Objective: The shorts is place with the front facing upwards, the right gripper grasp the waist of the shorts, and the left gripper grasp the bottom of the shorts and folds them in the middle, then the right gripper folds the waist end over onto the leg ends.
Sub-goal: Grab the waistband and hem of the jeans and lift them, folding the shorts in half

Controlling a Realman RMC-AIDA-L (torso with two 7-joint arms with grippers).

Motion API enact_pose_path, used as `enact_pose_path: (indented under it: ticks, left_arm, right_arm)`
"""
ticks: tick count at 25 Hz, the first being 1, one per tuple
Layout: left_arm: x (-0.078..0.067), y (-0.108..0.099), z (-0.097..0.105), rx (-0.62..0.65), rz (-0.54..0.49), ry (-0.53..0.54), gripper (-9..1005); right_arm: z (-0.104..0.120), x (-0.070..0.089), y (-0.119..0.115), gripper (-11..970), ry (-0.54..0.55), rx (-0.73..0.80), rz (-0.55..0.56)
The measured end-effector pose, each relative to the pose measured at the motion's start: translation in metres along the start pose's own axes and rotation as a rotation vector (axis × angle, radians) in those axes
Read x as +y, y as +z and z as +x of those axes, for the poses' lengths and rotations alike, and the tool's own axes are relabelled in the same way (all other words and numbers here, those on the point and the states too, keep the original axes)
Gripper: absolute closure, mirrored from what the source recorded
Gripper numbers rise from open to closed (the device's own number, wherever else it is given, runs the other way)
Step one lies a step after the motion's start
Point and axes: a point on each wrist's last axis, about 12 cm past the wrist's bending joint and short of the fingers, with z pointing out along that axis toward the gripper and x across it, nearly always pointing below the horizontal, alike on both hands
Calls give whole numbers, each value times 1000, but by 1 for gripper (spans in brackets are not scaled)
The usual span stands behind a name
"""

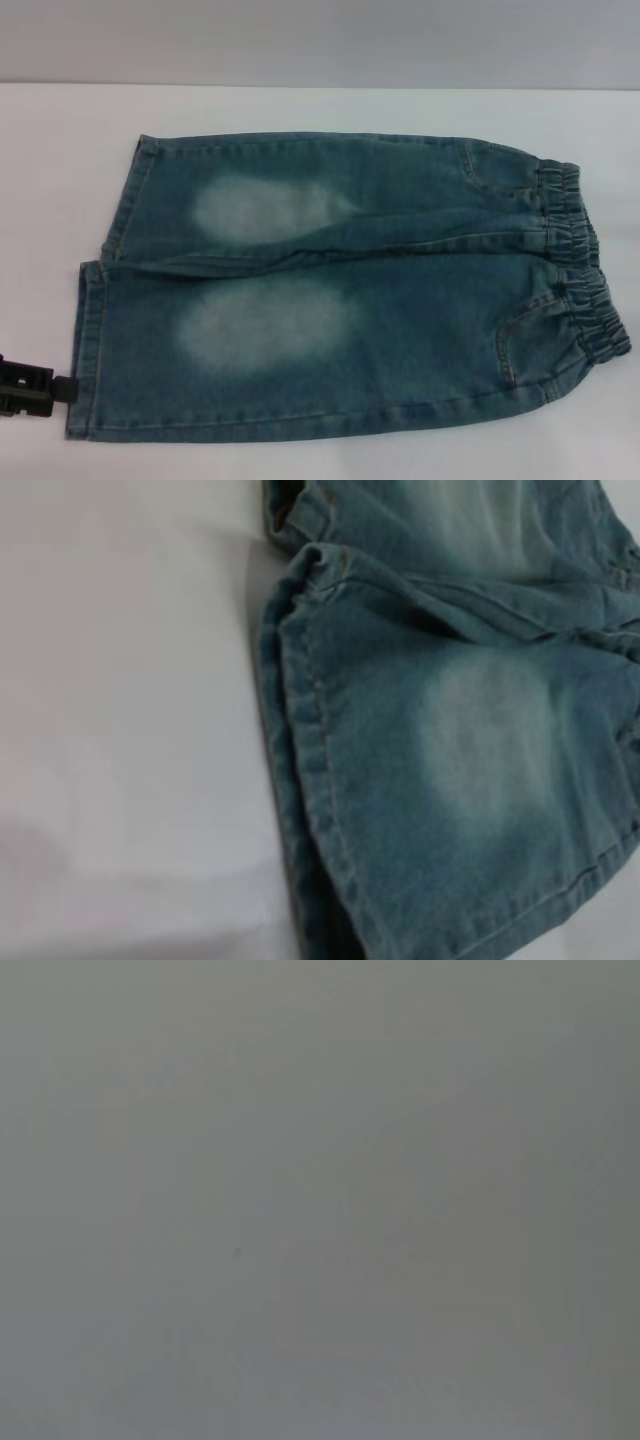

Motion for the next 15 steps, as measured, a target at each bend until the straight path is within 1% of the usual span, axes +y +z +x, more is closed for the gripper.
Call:
enact_pose_path:
  ticks: [5,6,15]
  left_arm:
    - [2,3,0,9,-25,1,385]
    - [4,5,1,25,-45,1,385]
    - [4,10,2,29,-41,-2,386]
  right_arm:
    - [-1,0,2,454,-3,-2,-1]
    - [-1,0,2,455,-4,-2,-1]
    - [-3,-1,3,455,-8,-3,0]
